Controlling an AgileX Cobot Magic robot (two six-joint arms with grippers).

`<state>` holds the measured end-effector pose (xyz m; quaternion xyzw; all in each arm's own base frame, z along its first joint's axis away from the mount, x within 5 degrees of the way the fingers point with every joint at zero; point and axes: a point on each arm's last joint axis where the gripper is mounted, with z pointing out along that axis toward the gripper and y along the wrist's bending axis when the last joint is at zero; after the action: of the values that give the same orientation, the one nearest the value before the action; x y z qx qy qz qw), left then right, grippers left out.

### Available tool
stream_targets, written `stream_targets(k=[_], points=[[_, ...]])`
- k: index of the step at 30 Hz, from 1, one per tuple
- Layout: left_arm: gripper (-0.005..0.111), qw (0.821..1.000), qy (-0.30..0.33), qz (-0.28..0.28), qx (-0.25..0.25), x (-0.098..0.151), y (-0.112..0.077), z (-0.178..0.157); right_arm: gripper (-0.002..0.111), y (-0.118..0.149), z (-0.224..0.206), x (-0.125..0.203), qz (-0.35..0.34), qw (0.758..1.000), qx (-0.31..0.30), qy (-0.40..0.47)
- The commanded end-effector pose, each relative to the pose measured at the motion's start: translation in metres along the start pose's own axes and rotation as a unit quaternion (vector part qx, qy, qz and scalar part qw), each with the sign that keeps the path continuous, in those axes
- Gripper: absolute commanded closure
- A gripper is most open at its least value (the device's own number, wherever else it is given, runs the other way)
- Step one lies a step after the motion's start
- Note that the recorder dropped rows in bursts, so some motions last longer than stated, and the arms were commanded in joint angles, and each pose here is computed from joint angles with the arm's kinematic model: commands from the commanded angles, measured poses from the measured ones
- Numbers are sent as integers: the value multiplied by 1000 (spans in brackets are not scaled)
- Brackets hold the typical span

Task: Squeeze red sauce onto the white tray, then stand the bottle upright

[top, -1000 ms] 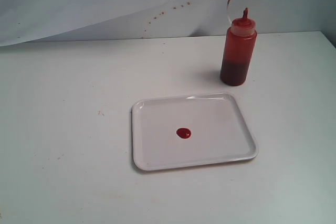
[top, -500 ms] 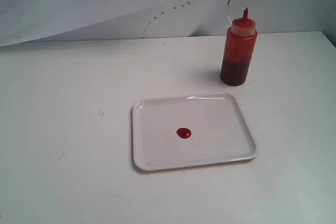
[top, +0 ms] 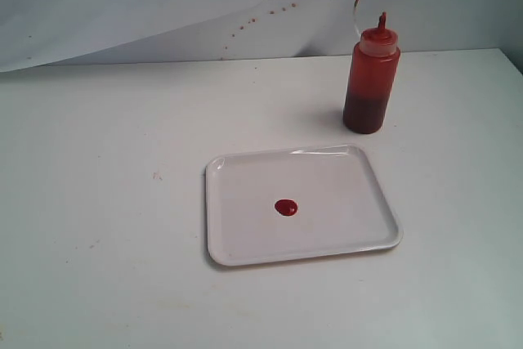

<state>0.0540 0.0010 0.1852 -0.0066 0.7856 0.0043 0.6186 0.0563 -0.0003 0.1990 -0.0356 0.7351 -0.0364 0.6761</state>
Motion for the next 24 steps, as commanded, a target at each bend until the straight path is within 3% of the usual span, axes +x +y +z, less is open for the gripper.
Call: stream_targets(k=[1,7,24], points=[[107,1000,-3,-1,-1,1,0,0,108,0,0,4,-6,1000,4,16],[107,1000,-3,-1,-1,1,0,0,108,0,-1,11,13,998,2,54],[107,1000,-3,-1,-1,1,0,0,108,1,0,10,39,998,-3,48]])
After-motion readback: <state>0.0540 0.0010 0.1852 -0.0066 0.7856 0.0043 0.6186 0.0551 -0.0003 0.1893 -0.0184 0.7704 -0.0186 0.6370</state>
